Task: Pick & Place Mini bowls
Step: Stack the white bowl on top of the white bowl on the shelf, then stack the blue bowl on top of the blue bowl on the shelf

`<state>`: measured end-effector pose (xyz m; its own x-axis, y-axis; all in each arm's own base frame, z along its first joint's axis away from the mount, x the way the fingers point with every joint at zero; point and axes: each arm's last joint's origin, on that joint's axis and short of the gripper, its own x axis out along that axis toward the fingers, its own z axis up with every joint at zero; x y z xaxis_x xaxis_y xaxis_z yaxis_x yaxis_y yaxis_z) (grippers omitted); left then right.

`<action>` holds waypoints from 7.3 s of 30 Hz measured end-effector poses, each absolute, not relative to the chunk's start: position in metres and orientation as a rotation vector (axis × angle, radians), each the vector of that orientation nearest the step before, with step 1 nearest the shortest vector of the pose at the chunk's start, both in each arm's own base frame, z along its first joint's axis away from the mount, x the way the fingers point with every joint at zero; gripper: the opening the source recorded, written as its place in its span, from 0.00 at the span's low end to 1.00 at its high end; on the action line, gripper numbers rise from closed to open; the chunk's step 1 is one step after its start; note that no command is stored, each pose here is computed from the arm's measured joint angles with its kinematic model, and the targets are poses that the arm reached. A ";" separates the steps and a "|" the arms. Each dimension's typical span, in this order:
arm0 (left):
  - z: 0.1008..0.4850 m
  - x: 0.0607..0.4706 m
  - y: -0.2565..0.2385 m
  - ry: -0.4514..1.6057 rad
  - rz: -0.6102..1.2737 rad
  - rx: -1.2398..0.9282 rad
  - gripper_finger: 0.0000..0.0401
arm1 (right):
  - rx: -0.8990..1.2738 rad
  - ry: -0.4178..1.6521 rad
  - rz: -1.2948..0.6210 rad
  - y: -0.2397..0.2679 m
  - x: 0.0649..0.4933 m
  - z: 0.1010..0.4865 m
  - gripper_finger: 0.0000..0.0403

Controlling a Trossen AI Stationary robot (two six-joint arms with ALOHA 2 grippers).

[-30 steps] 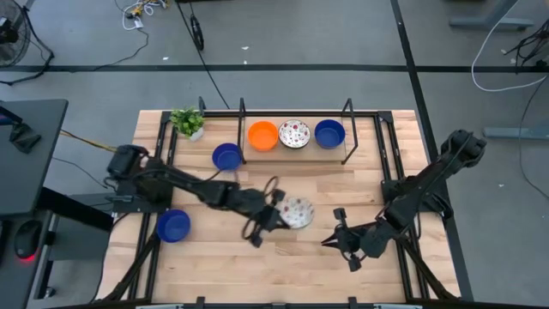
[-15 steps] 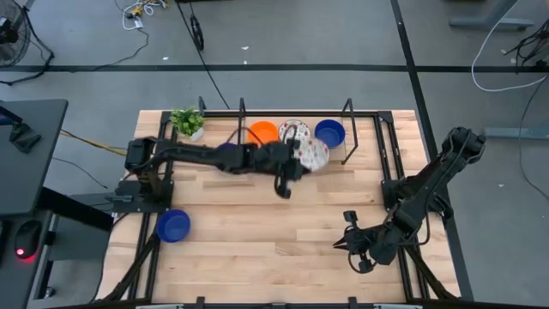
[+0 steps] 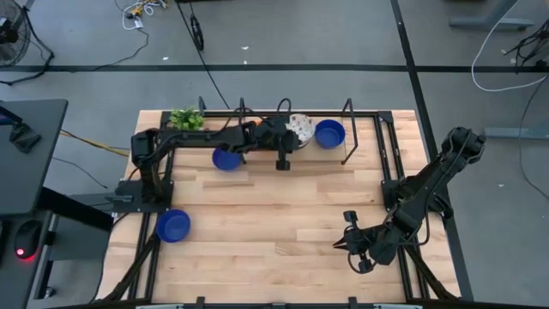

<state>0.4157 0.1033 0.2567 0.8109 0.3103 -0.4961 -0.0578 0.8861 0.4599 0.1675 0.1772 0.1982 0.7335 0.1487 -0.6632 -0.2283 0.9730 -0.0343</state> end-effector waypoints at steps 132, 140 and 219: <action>0.181 0.151 -0.145 1.346 0.804 -0.775 0.22 | -0.375 0.604 0.082 0.130 0.217 0.207 0.06; 0.181 0.157 -0.139 1.337 0.784 -0.729 0.06 | -0.360 0.607 0.086 0.130 0.216 0.207 0.06; 0.214 0.281 -0.089 0.491 -0.312 0.013 0.02 | -0.195 0.241 0.522 0.036 0.320 0.241 0.55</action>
<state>0.2806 -0.0888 0.2142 0.8356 -0.2915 -0.4657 0.2975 0.9527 -0.0625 0.3198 0.0361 0.2405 0.8399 0.4674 -0.2758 -0.5129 0.8497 -0.1221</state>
